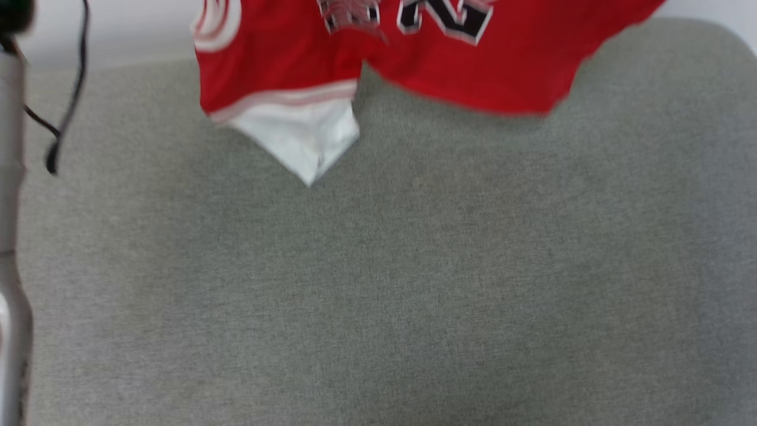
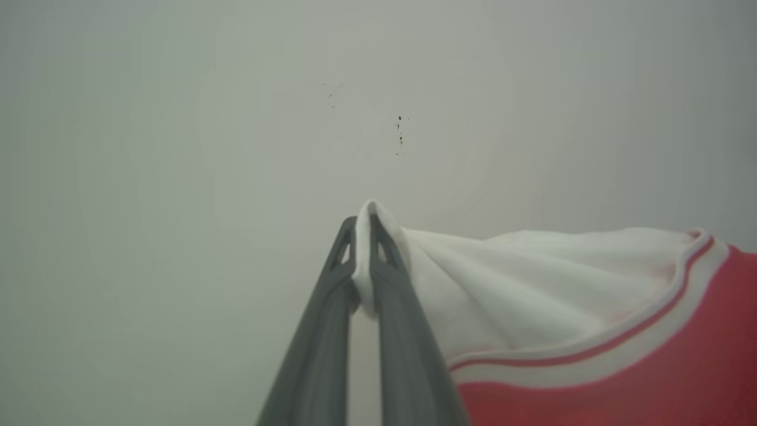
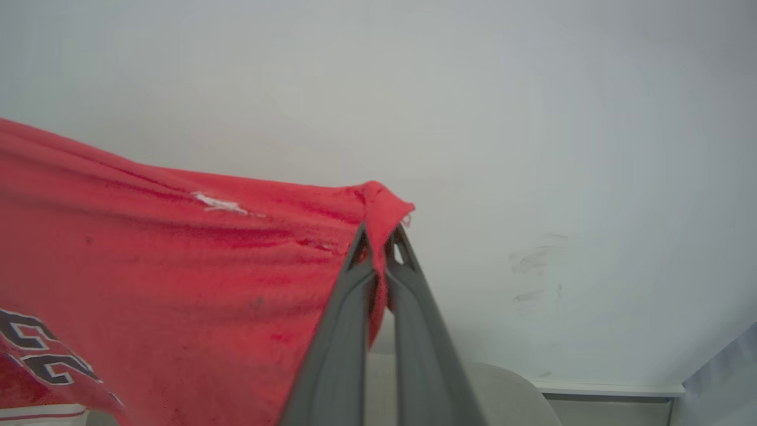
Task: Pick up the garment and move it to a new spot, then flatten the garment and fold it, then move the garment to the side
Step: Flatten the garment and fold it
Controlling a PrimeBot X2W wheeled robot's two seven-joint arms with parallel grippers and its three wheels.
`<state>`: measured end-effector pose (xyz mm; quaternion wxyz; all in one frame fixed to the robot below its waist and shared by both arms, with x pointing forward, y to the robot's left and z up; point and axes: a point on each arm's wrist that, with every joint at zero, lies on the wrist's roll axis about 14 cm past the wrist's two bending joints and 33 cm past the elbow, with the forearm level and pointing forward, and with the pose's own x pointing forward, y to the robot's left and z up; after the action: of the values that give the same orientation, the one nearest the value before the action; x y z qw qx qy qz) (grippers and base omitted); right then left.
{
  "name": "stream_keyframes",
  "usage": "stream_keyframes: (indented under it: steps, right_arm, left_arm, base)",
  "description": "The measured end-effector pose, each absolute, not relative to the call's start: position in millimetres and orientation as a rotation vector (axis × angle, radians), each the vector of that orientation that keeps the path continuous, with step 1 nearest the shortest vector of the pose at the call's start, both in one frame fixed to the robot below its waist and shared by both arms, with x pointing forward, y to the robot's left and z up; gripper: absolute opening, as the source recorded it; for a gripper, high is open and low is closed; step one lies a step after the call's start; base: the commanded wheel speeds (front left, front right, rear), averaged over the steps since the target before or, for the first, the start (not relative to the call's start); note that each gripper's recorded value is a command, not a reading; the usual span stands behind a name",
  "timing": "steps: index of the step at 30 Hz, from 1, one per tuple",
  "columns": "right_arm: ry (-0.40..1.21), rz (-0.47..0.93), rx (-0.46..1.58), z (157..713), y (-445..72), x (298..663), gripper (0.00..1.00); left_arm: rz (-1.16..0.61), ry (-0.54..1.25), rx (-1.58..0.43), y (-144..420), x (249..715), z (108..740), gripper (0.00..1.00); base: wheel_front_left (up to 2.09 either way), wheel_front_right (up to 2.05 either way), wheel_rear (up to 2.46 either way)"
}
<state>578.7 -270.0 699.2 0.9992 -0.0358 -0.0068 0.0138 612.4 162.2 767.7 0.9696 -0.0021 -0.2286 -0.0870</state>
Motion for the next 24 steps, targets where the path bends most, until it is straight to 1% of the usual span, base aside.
stream_keyframes:
  steps: [5,9,11,16,24]
  right_arm:
    - [-0.129,0.020,-0.098,724,-273,611,0.00]
    - [-0.181,0.023,-0.123,728,-271,636,0.00]
    - [-0.183,0.023,-0.128,723,-271,648,0.00]
    - [-0.179,0.034,-0.136,702,-267,676,0.00]
    - [-0.083,0.092,-0.120,632,-245,715,0.00]
  left_arm:
    - [-0.169,-0.552,0.016,161,642,791,0.00]
    - [-0.163,-0.578,0.027,162,665,792,0.00]
    - [-0.162,-0.582,0.028,162,677,787,0.00]
    - [-0.162,-0.545,0.028,161,707,755,0.00]
    - [-0.149,-0.415,0.009,165,746,671,0.00]
  base:
    - [0.00,0.00,0.00]
    - [0.00,0.00,0.00]
    - [0.00,0.00,0.00]
    - [0.00,0.00,0.00]
    - [0.00,0.00,0.00]
